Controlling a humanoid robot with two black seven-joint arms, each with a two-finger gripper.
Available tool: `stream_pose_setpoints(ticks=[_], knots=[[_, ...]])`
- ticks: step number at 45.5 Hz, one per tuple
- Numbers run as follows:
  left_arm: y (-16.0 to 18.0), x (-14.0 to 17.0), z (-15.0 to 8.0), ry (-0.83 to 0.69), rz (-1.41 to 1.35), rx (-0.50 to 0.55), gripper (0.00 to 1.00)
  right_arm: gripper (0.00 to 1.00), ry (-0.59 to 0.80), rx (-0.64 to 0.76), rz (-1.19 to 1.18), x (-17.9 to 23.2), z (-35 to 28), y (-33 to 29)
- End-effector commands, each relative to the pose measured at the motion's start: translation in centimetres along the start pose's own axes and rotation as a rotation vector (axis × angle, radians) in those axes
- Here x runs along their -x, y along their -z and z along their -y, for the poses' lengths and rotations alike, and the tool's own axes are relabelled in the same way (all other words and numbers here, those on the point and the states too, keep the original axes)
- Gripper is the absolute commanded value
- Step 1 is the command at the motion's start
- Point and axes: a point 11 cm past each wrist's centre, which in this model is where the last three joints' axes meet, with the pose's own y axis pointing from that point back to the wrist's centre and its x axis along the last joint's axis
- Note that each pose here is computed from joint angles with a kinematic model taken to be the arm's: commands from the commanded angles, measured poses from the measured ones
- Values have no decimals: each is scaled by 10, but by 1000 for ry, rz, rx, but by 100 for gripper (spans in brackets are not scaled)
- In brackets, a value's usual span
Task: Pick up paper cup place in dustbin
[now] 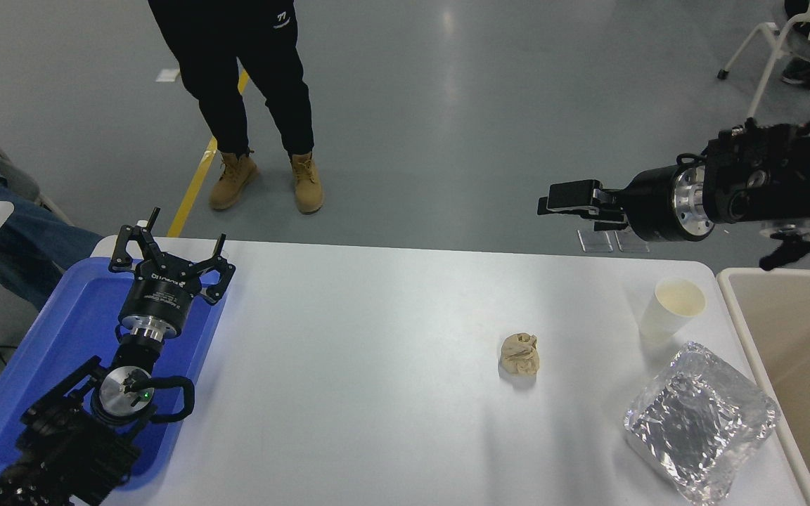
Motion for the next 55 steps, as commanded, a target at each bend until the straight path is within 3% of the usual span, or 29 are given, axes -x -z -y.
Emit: stream_pose_setpoints(ticks=[1,20,55], knots=[[0,0,0,-1,0,1,100,100,172,24,-4,12,-32,22],[0,0,0,0,1,0,100,100,439,42,20,26,-59,38],[1,0,0,1,-1,-3,100,100,453,172,-128,13,-15,13]])
